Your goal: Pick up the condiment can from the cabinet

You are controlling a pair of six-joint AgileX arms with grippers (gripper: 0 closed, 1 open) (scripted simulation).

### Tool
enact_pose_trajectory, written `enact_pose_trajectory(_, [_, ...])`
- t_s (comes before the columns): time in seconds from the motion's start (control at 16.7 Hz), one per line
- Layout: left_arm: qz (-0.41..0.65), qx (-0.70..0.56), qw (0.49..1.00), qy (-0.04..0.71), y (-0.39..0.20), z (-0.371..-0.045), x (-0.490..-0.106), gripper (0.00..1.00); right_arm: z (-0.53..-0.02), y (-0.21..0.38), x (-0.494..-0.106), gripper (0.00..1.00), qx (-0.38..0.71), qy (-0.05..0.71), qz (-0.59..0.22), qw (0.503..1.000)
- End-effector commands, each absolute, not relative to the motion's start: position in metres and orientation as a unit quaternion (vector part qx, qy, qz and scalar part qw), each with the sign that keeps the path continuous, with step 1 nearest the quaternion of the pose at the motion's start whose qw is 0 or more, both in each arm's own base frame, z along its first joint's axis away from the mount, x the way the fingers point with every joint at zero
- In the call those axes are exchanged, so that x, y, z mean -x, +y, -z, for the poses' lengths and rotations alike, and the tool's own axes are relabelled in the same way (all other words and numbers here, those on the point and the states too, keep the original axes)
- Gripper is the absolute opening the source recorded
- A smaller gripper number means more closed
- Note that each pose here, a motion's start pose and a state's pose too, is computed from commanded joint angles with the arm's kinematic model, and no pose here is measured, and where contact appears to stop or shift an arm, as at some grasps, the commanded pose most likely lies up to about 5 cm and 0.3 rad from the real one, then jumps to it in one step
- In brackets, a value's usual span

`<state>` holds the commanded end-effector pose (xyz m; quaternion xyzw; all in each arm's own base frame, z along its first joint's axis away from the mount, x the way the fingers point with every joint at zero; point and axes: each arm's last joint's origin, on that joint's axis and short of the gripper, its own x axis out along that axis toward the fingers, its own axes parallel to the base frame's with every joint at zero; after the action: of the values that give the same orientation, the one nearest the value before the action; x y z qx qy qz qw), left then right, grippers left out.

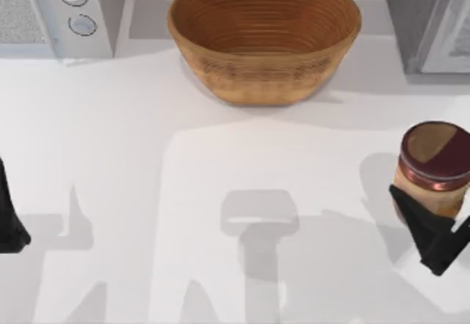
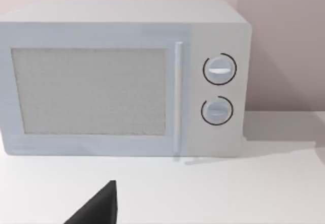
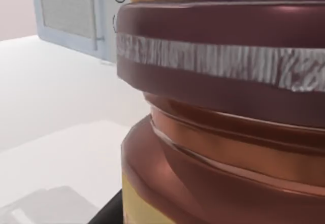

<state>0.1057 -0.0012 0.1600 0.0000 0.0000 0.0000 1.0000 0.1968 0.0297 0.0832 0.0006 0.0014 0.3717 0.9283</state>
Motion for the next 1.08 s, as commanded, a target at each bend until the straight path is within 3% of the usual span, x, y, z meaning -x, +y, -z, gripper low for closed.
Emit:
enact_pose_trajectory(0.48, [0.000,0.000,1.000,0.000,-0.001,-0.160,-0.106,1.00,-0.060,0.068,-0.236,0.00,0.000,0.000,-0.372,0.928])
enact_pose_trajectory(0.78, [0.000,0.000,1.000,0.000,-0.001,-0.160,-0.106,1.00,-0.058,0.071,-0.238,0.00,0.000,0.000,-0.372,0.928])
enact_pose_trajectory(1.08, [0.000,0.000,1.000,0.000,-0.001,-0.160,-0.106,1.00,-0.058,0.071,-0.238,0.38,0.000,0.000,-0.372,0.928])
